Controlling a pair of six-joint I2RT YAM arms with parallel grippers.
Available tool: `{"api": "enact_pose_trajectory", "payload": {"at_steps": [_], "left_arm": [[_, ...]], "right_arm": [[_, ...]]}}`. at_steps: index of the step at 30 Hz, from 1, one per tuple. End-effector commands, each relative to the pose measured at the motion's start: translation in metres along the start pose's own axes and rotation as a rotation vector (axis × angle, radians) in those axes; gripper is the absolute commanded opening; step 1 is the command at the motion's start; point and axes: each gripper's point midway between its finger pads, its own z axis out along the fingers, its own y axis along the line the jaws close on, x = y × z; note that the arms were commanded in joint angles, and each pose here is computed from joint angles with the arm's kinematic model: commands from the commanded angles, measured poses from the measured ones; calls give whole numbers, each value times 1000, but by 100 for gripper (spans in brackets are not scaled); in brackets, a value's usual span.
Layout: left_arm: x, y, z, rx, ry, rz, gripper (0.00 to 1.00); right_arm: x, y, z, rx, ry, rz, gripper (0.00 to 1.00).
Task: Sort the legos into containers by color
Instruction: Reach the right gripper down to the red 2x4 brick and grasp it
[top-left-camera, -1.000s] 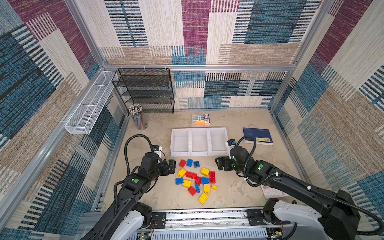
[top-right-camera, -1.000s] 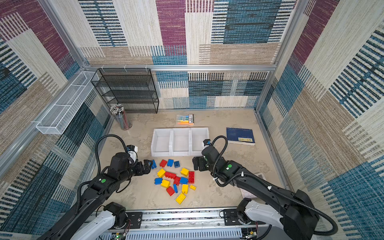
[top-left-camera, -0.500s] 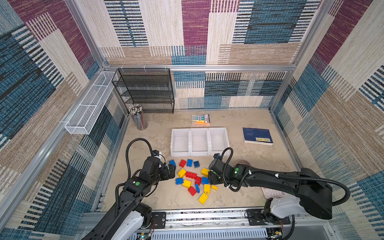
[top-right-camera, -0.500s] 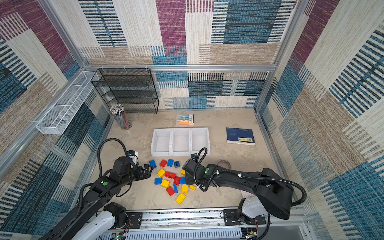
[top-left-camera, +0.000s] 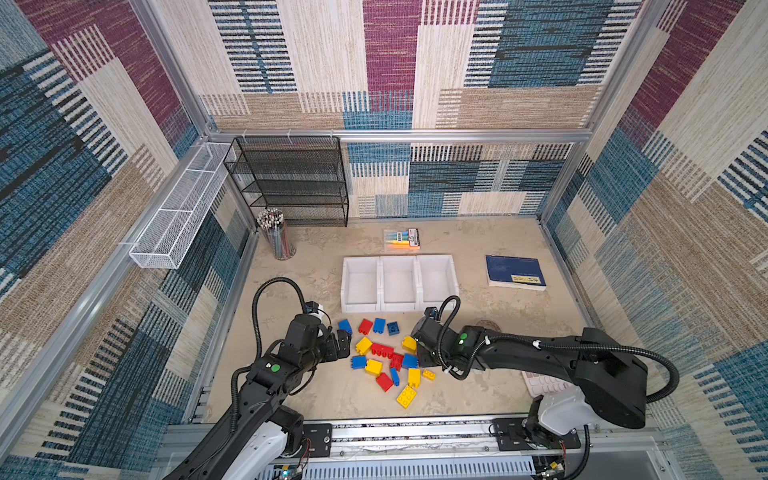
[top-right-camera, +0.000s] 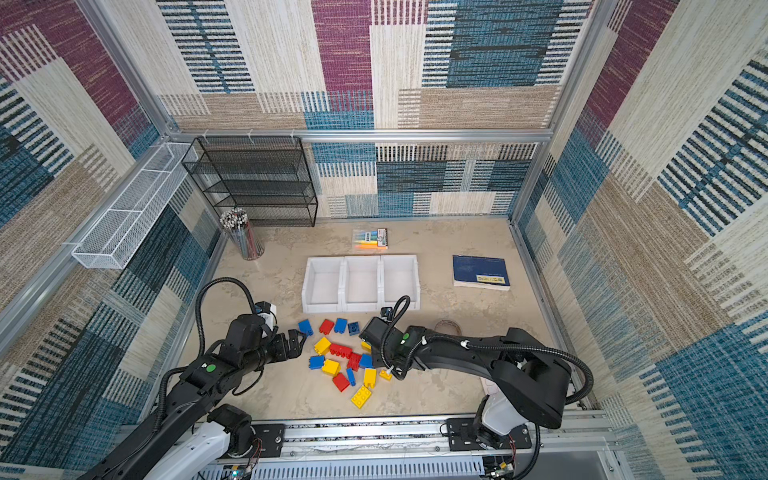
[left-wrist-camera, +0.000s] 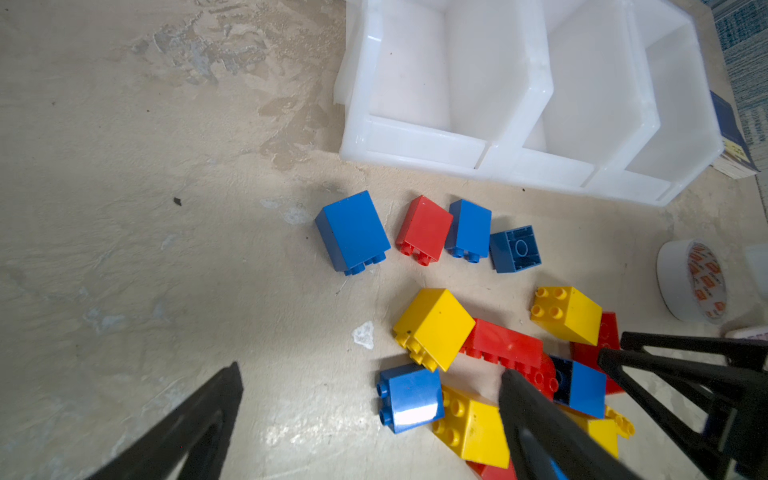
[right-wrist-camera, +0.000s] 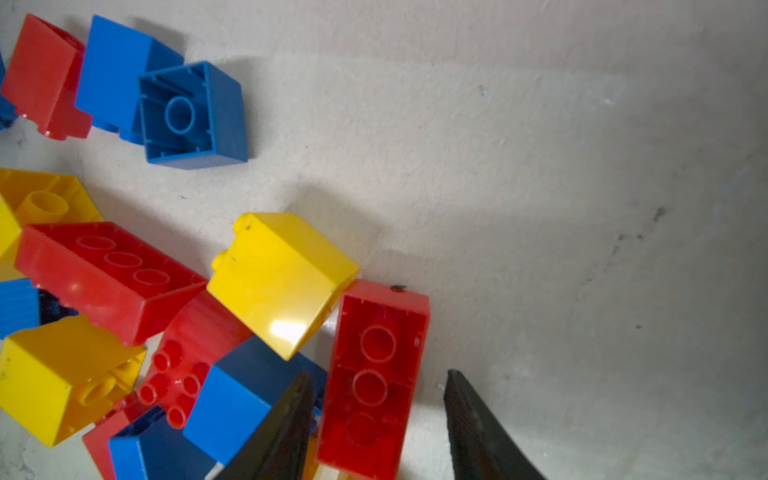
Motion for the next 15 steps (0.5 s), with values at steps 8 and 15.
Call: {"api": "enact_pose_trajectory", "payload": {"at_steps": [8,15], "left_arm": [[2,-4,0,22,7,-22,98],[4,-4,0,25,14,-23,98]], "right_arm": [[-4,2,7,14,-14,1,48],[-1,-1,7,16,-11,6,38]]}}
